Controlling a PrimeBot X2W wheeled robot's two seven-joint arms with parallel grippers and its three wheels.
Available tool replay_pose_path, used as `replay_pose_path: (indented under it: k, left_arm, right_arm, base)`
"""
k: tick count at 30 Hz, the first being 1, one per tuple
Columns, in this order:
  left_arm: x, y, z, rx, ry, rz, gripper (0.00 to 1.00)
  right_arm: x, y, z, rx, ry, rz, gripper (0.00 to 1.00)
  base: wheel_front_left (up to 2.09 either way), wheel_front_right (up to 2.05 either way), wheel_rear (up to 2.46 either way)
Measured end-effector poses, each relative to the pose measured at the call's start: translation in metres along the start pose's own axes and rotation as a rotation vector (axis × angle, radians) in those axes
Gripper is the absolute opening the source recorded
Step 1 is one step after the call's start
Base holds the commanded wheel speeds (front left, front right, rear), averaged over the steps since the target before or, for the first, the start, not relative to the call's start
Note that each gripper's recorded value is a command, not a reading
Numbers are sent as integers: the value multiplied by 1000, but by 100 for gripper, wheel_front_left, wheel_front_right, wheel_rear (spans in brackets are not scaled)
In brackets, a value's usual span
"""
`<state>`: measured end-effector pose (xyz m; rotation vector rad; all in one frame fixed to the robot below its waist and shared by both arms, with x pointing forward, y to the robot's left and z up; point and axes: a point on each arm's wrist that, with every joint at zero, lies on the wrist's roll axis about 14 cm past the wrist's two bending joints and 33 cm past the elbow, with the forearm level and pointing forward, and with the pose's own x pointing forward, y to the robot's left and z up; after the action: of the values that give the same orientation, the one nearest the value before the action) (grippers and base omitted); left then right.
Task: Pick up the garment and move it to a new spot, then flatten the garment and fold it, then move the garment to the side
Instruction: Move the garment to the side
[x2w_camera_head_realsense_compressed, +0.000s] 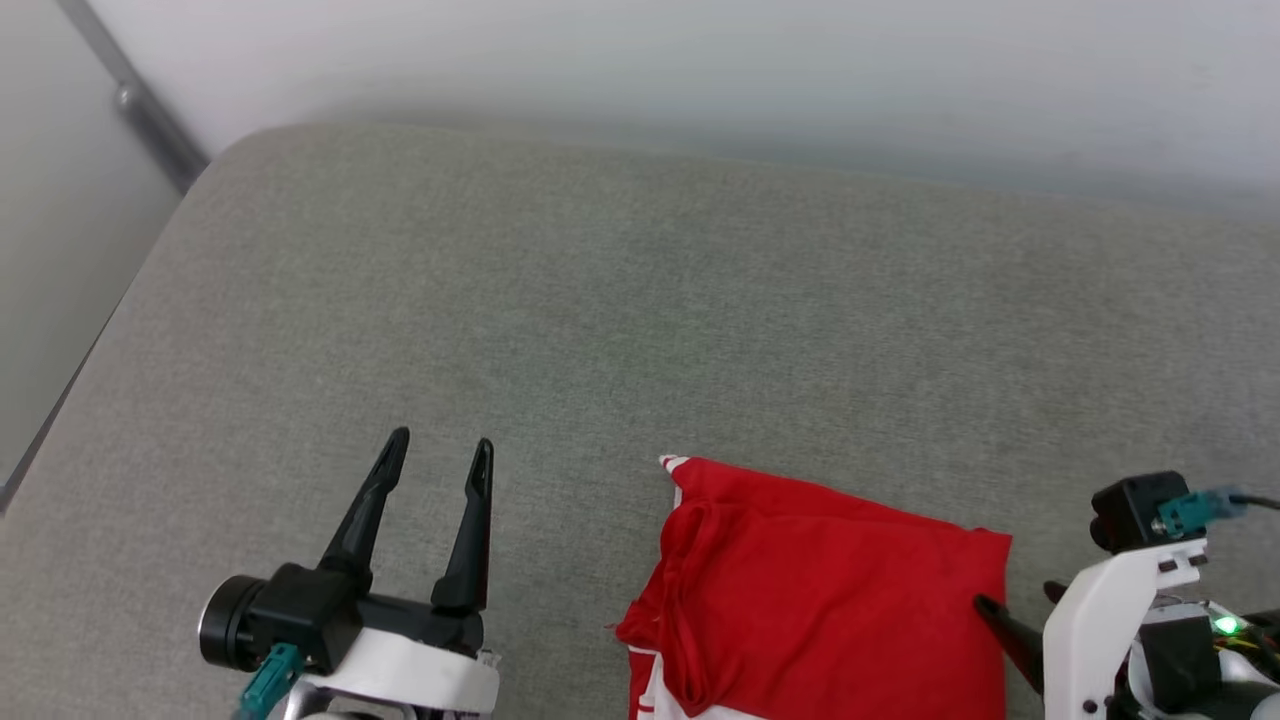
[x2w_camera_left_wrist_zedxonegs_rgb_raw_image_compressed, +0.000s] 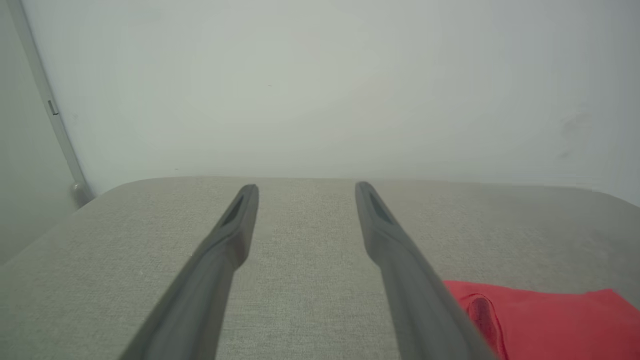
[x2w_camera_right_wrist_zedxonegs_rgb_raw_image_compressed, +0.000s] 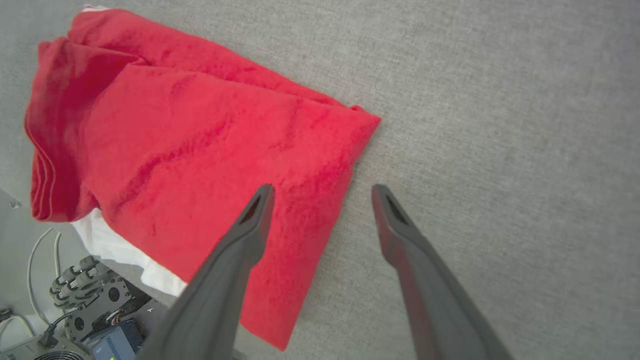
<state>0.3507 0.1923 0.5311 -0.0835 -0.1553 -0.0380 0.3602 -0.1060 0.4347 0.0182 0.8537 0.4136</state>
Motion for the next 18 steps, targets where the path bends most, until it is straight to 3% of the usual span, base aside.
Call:
replay_pose_path:
  k: [10,17,18]
  left_arm:
    - [5,18,7,18,-17,62,100]
    - [1,24,-1,23,12,87,100]
    - [0,24,-2,24,15,88,100]
  right_arm:
    - [42,10,-40,28,277,48,100]
    - [63,18,-52,-1,342,70,100]
    - [65,19,-53,-13,348,70,93]
  base:
    - [0,0,0]
    - [0,0,0]
    - [0,0,0]
